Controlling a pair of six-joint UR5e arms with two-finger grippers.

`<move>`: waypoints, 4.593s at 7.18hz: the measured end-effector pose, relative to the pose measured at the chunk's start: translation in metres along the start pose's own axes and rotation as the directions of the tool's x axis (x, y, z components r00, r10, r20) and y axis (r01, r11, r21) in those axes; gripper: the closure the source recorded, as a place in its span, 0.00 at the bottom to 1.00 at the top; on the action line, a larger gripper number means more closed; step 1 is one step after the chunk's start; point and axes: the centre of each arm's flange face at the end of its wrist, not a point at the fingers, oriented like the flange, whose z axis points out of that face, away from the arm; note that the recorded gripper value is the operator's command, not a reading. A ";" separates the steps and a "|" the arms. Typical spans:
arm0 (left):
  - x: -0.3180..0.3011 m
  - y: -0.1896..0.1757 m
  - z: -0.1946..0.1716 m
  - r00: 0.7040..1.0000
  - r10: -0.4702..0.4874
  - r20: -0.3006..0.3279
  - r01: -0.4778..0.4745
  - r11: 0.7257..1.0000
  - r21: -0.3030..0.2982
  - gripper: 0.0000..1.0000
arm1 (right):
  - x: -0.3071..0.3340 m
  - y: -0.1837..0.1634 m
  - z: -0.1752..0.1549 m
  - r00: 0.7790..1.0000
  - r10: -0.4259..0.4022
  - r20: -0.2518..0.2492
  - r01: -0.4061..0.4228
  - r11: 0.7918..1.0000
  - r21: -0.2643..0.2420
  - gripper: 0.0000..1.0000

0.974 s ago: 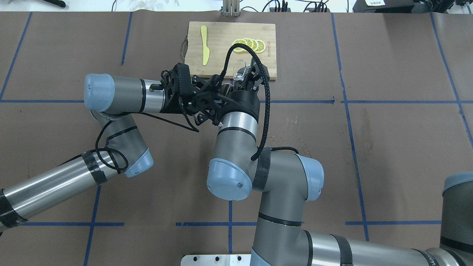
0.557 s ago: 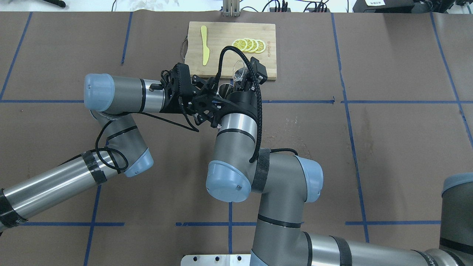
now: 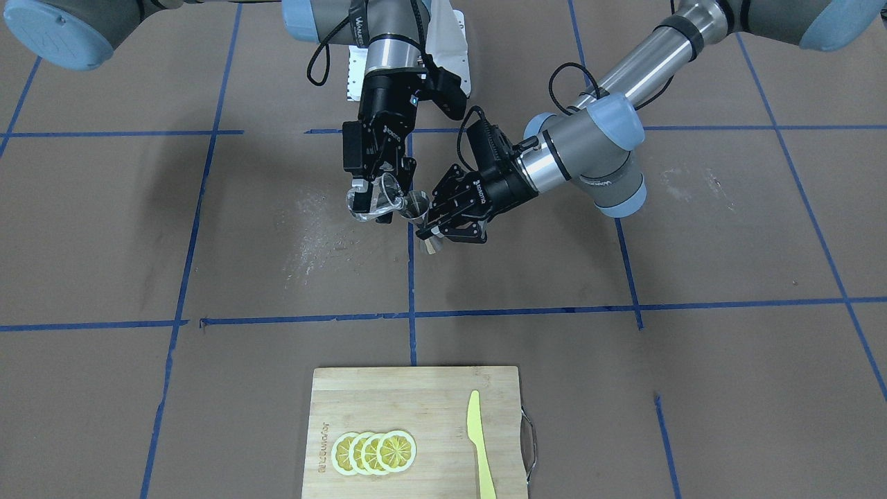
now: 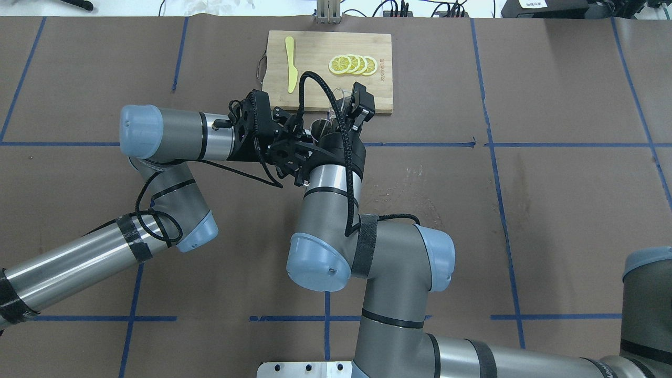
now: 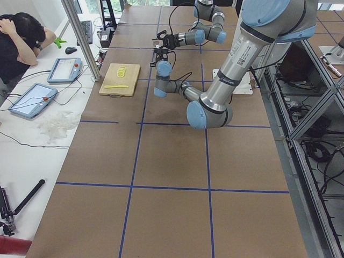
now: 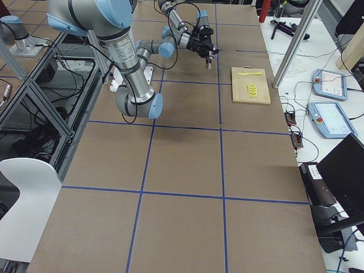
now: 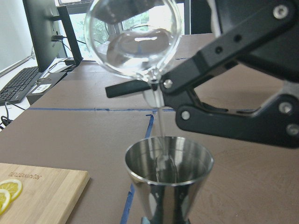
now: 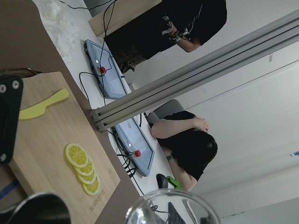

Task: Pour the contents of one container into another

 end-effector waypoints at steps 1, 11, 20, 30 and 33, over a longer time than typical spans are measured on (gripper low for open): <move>0.000 0.000 0.000 1.000 0.000 0.000 0.000 1.000 0.000 1.00 | 0.001 -0.004 -0.002 1.000 -0.022 -0.007 0.022 1.000 -0.006 1.00; 0.000 -0.001 0.000 1.000 0.001 0.001 -0.001 1.000 0.001 1.00 | 0.001 -0.011 -0.008 0.974 -0.222 -0.040 0.222 0.975 -0.012 1.00; 0.001 -0.003 -0.001 1.000 0.002 -0.002 -0.002 1.000 0.005 1.00 | 0.001 -0.011 -0.008 0.943 -0.324 -0.074 0.324 0.946 -0.014 1.00; 0.001 -0.002 -0.001 1.000 0.002 -0.003 -0.002 1.000 0.004 1.00 | -0.005 -0.012 -0.014 0.925 -0.368 -0.099 0.369 0.929 -0.007 1.00; 0.001 -0.002 -0.001 1.000 0.002 -0.002 -0.002 1.000 0.004 1.00 | 0.000 -0.015 -0.017 0.934 -0.344 -0.094 0.346 0.938 0.002 1.00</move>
